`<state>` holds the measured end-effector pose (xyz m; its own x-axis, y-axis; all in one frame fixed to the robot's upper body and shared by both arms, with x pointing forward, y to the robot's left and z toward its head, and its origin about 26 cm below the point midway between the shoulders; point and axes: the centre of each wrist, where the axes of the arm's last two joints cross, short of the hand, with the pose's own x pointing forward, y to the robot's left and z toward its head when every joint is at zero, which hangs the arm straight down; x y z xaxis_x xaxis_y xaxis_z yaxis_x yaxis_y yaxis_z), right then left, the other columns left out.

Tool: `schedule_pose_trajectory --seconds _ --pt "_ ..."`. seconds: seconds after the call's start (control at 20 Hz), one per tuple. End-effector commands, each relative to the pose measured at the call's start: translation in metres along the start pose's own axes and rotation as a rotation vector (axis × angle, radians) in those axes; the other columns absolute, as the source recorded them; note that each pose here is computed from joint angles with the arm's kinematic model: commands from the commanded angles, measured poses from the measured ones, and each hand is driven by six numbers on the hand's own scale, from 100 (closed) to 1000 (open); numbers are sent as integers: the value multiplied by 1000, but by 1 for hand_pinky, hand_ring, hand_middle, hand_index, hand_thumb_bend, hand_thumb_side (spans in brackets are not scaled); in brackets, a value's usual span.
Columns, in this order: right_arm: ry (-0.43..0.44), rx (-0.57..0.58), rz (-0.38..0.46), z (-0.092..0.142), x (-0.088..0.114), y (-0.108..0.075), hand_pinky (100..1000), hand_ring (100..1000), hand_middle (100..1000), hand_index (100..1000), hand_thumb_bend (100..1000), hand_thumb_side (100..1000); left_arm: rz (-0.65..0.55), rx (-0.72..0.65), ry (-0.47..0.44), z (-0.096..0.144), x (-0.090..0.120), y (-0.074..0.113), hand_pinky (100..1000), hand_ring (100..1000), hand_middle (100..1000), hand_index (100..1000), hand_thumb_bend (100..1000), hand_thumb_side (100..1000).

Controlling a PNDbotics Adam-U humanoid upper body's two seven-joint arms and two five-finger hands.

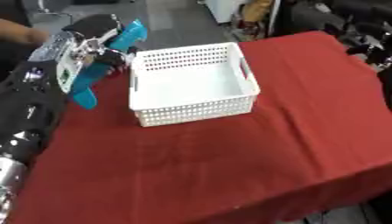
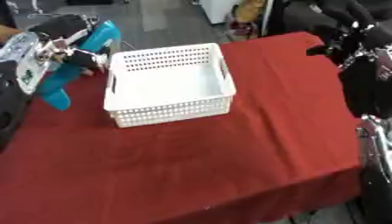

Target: Pick up objects on the table and place them in the box.

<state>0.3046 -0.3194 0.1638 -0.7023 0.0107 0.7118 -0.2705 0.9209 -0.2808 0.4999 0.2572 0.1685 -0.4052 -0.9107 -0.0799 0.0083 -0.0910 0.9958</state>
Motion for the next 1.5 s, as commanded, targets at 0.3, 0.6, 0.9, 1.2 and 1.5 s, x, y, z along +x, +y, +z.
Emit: schedule_pose_trajectory --seconds 0.3,0.6,0.9,1.2,1.5 --pt "-29 18 6 -7 5 -1 676 857 909 1000 100 1000 9 28 -1 -3 3 1 100 100 100 100 100 448" --pt "-27 21 2 -8 4 -1 676 857 909 1000 100 1000 -25 23 -62 -10 15 8 100 100 100 100 100 358" --pt "-20 33 -2 -8 4 0 676 857 908 1000 100 1000 -117 -11 -107 -17 20 34 100 100 100 100 100 165" --pt "-29 40 -18 -12 4 2 681 860 907 1000 100 1000 -169 9 -136 -23 28 56 100 100 100 101 100 133" --pt "-76 33 -50 -24 9 8 689 862 907 1000 100 1000 -125 34 -174 -27 41 45 100 100 100 101 100 232"
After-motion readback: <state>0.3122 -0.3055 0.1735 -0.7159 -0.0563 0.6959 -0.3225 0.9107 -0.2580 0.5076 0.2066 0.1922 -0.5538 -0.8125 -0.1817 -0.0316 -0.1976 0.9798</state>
